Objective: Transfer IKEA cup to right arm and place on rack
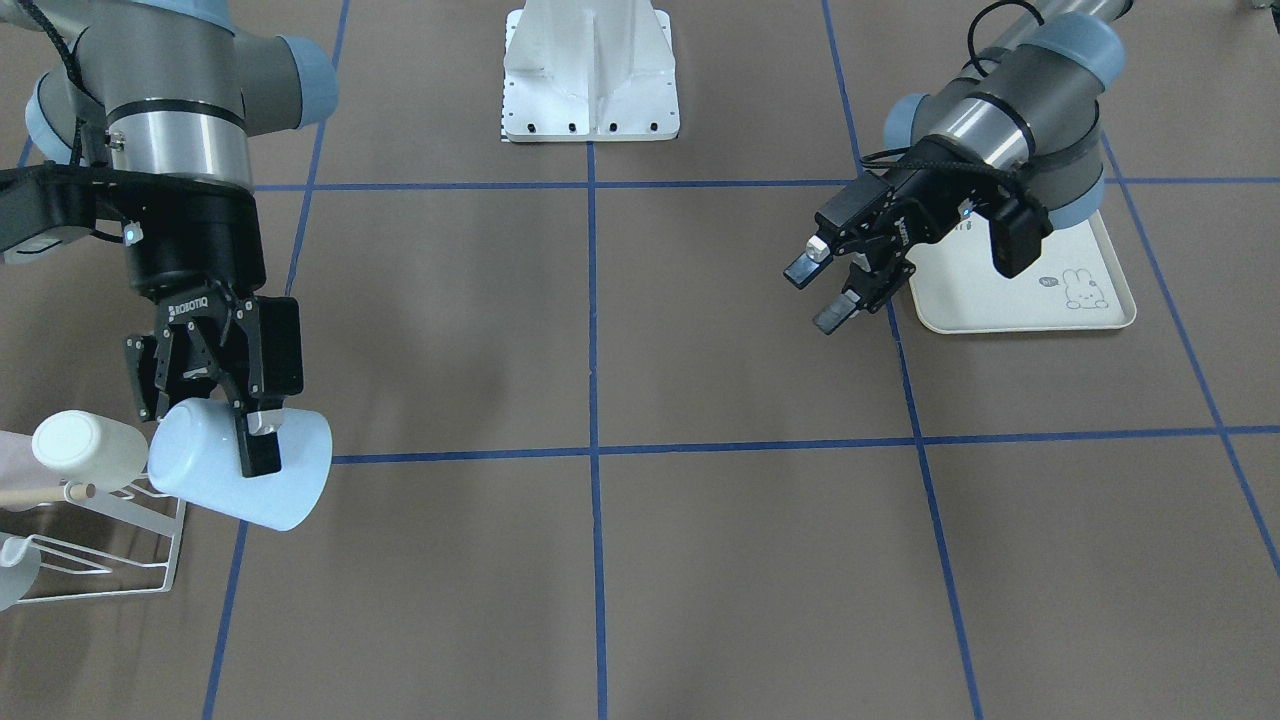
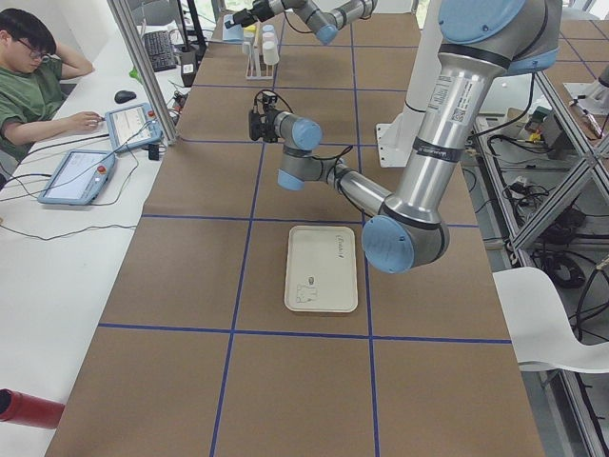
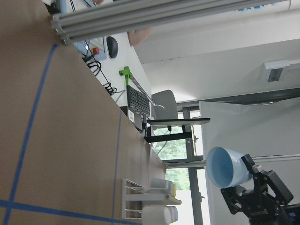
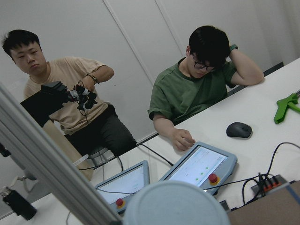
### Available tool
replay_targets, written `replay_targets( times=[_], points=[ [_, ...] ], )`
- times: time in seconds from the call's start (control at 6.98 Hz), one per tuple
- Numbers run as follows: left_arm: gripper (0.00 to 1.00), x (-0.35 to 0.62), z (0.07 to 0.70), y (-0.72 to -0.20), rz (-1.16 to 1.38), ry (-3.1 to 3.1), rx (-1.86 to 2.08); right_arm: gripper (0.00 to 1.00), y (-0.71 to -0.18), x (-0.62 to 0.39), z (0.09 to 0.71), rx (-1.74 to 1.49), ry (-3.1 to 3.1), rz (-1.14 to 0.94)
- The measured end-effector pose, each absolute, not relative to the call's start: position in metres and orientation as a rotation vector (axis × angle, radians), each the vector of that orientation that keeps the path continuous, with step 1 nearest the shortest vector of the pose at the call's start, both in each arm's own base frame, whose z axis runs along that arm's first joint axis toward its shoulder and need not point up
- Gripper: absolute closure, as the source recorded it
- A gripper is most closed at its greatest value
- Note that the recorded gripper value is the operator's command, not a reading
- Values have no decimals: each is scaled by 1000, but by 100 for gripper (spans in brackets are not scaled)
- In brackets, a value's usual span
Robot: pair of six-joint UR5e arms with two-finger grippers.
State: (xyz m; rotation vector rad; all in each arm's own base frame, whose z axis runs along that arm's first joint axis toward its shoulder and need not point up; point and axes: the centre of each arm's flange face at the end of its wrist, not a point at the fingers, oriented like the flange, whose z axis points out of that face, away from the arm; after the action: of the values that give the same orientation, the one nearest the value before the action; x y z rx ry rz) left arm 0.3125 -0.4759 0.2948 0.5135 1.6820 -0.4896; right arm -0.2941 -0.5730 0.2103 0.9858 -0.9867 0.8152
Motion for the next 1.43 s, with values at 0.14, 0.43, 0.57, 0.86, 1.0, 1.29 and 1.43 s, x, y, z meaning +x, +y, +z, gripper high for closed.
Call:
replay_targets(
  times=[0.14,0.43,0.57,0.86,1.0,1.29,1.43],
  points=[
    [0,287,305,-468,-422,1482,559,100,-583,-297,225,1018,-863,790],
    [0,212,333,-474,-257,1127,547,100,-606,-305,264,1043,-677,731],
    [0,179,356,-474,-181,1025,526,100,-620,-297,282,1056,-592,699],
    [0,127,415,-462,-47,892,468,100,-654,-266,320,1052,-450,662],
    [0,100,436,-460,14,838,418,100,-665,-256,335,1045,-409,643],
    [0,66,466,-460,121,760,327,100,-679,-252,371,1039,-397,617],
    [0,62,472,-459,146,745,302,100,-679,-252,393,1037,-415,607]
  ],
)
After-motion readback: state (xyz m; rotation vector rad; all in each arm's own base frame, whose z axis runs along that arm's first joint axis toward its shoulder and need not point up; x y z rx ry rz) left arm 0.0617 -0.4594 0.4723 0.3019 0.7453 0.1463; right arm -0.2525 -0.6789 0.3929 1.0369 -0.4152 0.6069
